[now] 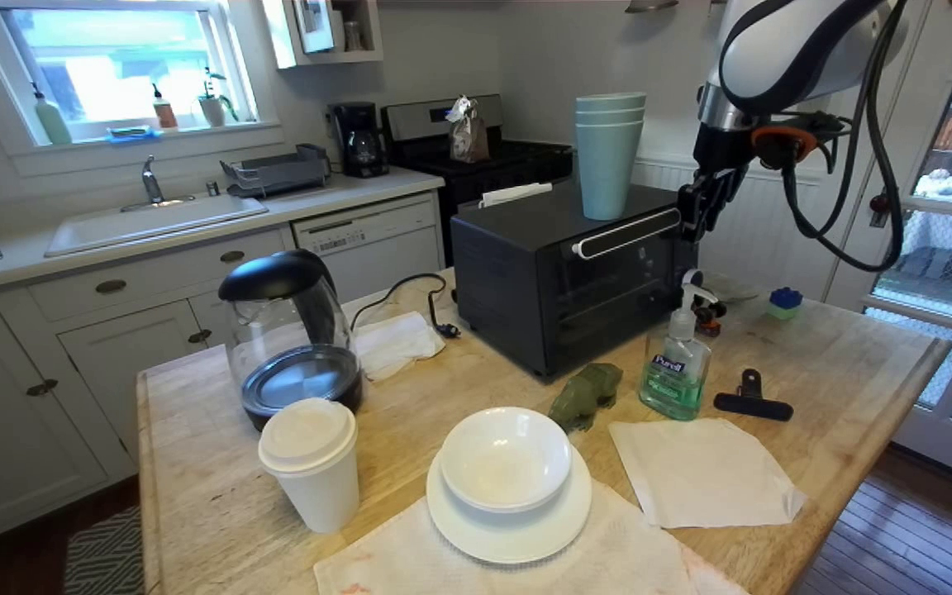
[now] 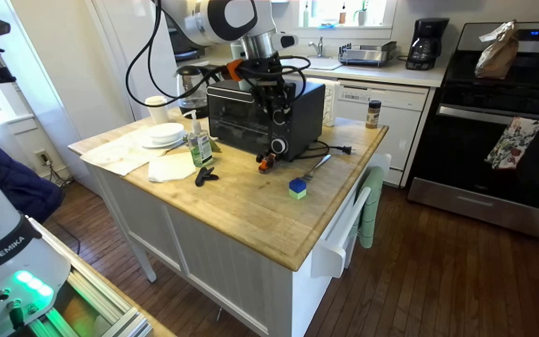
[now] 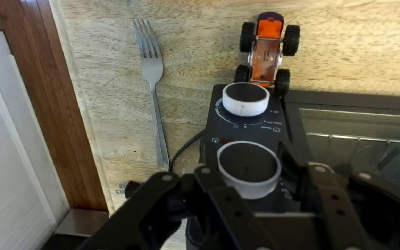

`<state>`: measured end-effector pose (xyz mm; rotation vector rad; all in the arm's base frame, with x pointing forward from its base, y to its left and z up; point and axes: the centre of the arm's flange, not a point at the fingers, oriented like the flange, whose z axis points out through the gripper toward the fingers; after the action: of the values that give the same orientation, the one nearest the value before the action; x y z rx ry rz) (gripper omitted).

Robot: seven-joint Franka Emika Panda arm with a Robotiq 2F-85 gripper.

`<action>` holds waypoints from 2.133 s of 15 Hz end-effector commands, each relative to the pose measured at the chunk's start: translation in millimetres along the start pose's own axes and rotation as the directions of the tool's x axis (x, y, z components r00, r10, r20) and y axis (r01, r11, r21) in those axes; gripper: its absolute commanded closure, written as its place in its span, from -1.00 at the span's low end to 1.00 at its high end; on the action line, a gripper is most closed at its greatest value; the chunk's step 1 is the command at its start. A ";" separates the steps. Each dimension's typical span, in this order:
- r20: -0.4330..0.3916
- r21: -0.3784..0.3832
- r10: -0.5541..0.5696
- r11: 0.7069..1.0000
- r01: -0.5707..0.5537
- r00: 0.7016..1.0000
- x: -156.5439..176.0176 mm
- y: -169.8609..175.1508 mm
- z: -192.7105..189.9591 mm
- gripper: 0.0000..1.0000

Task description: Turn the upper knob to the right on the oven

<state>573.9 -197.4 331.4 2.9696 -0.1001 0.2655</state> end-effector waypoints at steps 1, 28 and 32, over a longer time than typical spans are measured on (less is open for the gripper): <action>0.011 0.069 0.060 0.996 -0.061 0.998 5.1 12.3 11.2 0.57; 0.091 0.348 0.398 0.846 -0.404 0.913 -7.2 65.7 46.6 0.57; 0.104 0.369 0.425 0.823 -0.432 0.899 -9.9 66.7 51.1 0.57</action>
<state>559.4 -256.1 324.6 3.3063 -0.6270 0.3759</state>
